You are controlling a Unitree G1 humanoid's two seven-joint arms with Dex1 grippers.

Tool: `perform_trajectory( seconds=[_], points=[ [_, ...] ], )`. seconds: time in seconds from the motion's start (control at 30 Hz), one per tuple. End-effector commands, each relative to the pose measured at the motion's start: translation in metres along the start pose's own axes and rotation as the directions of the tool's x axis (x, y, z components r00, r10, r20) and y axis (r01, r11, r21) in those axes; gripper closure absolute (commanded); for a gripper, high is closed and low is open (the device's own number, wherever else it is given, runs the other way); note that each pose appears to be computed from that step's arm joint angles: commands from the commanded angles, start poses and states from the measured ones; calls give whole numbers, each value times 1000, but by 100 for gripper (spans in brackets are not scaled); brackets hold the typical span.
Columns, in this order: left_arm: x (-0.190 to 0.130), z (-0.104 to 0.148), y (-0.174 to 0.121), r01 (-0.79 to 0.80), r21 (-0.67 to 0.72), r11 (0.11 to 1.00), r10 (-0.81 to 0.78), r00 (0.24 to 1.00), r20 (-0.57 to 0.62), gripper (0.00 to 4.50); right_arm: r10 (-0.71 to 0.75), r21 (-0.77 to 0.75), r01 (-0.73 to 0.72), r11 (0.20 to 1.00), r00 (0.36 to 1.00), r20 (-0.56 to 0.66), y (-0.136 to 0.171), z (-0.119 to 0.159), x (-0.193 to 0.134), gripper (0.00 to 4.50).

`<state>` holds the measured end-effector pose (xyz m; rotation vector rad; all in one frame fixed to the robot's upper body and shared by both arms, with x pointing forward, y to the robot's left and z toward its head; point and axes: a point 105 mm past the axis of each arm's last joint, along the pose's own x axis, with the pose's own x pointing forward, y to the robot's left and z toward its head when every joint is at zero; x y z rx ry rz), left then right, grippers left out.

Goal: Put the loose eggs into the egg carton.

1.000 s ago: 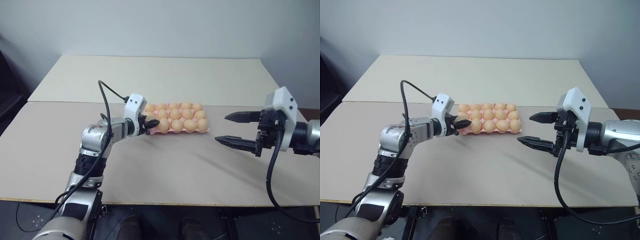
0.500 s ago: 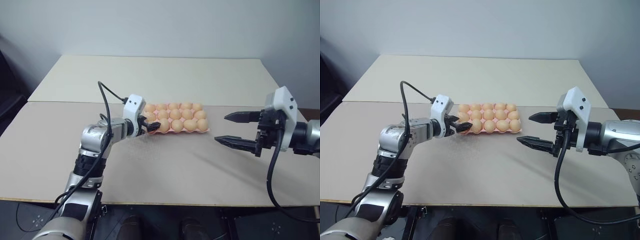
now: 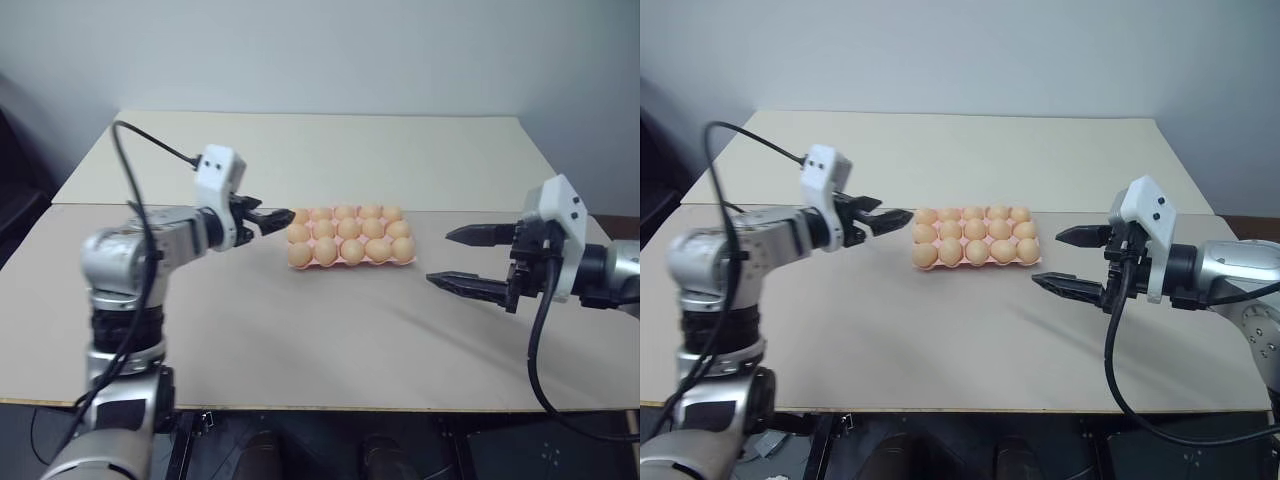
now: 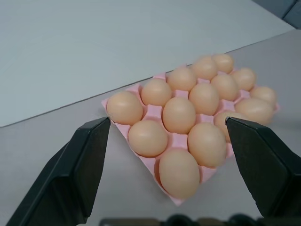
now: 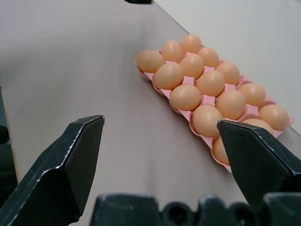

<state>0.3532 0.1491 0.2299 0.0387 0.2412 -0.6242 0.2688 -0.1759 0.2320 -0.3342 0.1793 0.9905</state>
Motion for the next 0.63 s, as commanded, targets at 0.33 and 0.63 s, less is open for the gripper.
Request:
perform_trajectory(
  seconds=[0.33, 0.63],
  points=[
    [-136, -24, 45, 15, 74, 997, -16, 1000, 12, 23, -196, -41, 193, 980, 976, -99, -50, -12, -59, 0],
    [-193, -3, 60, 20, 37, 999, -22, 998, 55, 23, -273, -45, 269, 962, 955, -117, -76, -17, -107, 0]
  ],
)
